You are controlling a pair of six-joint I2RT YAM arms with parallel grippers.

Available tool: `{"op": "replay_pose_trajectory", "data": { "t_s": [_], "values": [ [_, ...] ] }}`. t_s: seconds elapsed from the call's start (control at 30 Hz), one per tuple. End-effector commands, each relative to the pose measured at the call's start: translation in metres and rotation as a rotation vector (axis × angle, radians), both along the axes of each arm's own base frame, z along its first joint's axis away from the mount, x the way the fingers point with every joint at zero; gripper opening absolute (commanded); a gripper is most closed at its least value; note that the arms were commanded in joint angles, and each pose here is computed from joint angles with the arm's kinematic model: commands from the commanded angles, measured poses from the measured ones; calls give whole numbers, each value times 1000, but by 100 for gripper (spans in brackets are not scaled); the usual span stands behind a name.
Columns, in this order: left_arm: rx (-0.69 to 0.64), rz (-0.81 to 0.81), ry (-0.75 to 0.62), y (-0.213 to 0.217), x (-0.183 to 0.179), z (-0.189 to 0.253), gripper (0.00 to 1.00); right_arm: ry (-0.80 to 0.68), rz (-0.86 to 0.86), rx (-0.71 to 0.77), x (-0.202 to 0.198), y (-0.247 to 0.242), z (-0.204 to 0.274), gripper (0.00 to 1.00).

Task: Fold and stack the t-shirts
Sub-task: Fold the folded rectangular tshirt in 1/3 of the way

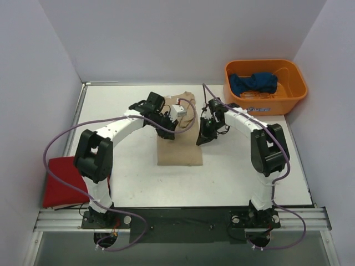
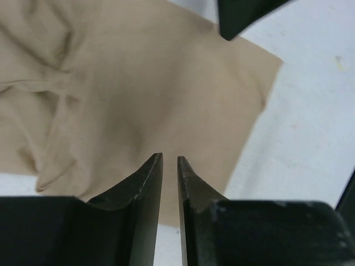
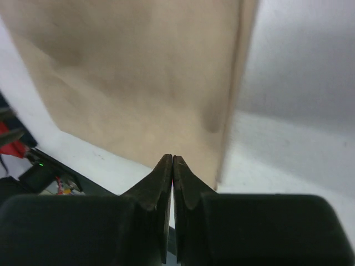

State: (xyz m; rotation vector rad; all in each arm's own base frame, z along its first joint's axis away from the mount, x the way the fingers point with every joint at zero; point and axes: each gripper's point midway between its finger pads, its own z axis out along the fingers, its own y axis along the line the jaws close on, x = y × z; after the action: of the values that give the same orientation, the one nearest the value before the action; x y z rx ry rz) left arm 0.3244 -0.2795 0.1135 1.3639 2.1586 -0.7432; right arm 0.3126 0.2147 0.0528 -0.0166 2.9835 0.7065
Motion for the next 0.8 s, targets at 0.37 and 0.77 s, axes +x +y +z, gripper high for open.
{"op": "replay_pose_trajectory", "data": {
  "t_s": [0.37,0.77],
  "values": [
    [-71,435,61,47,122,-57,24,-12,-190,16,93,21,-44,0],
    [39,541,-82,89,160,-50,25,-6,-173,-11,86,-8,-38,0]
  ]
}}
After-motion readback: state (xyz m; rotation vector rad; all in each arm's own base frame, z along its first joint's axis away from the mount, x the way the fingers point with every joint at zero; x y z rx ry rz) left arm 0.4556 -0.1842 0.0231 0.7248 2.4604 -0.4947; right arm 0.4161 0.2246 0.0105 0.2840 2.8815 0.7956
